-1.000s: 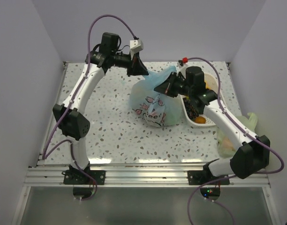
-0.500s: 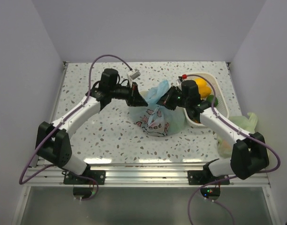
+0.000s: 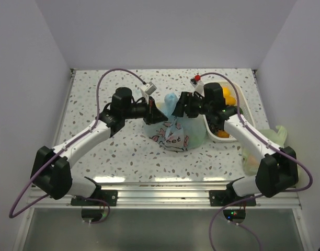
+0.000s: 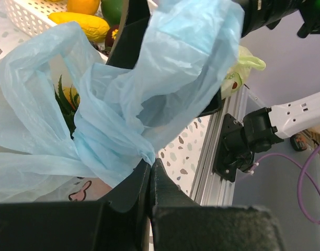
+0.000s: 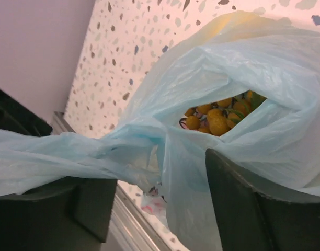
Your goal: Place the fake fruits into the plastic bag and tie a complex knot
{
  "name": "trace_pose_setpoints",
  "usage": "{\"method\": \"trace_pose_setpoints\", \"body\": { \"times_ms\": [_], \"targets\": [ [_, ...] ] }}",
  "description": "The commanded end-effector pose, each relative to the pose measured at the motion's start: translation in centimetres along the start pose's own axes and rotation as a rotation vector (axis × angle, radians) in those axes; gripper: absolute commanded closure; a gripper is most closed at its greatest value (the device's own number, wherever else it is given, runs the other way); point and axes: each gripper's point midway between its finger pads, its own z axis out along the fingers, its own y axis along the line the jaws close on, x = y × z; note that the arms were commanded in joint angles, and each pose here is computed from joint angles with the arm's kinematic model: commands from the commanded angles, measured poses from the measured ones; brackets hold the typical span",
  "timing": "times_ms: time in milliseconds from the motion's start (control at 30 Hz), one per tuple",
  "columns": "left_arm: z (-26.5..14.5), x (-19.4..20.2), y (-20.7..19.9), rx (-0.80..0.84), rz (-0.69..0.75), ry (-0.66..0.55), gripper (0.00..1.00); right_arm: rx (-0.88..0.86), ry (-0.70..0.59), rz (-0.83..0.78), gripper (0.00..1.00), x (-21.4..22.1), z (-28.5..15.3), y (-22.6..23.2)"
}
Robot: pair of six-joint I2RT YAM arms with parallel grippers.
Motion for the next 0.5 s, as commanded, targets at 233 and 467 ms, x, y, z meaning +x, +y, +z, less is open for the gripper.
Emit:
{"method": "trace_pose_setpoints", "body": {
  "times_ms": [233, 467],
  "targets": [
    [0.0, -1.8, -2.5, 0.173, 0.123, 0.001, 1.00, -0.129, 0.057, -0.849, 0.16, 0.7, -5.0, -0.7],
    [0.3, -1.2, -2.5, 0.207, 0.108, 0.031, 1.00, -0.234, 0.046, -1.012, 0.16, 0.8, -3.2, -0.5]
  ]
}}
